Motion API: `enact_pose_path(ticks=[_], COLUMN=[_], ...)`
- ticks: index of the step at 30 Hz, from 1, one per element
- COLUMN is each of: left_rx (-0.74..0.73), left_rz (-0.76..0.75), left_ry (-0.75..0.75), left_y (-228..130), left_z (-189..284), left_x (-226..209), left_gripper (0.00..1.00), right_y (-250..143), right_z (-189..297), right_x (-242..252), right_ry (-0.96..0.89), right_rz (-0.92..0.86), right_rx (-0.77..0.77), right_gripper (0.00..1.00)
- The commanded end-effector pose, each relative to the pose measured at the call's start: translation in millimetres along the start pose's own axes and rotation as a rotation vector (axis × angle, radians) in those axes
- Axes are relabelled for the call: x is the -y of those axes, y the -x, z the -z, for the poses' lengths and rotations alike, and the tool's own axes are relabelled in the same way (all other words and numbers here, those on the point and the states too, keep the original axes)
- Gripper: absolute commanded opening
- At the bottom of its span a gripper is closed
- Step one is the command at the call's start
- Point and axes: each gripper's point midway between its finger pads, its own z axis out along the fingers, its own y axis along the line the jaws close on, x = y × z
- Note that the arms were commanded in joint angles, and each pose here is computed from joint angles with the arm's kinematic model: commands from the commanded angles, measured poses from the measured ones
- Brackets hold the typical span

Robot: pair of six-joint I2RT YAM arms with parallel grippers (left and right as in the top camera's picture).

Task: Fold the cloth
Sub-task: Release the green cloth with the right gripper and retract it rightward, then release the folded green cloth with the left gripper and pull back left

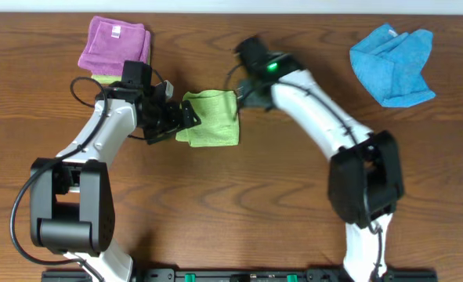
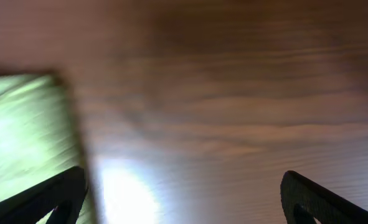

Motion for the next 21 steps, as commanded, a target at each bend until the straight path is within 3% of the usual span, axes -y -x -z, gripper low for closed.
enact_pose_path(ticks=[1,9,21], left_rx=[0.017,0.126,0.174], left_rz=[0.030,0.036,0.079], left_ry=[-0.026,0.152,0.202], left_y=[2.1,11.9,30.3], left_z=[-1.3,-18.2,-47.2], left_x=[10.5,9.4,-11.0], left_gripper=[0.96,0.96,0.97], right_y=[16.3,36.6,37.5], right_z=[1.3,1.3,2.3], right_x=[29.4,90.2,93.8], right_ry=[-0.003,-0.034,-0.037], right_rz=[-0.095,-0.179,-0.158], right_rx=[0.003,-0.007,-0.007], right_gripper=[0.99,0.99,0.99])
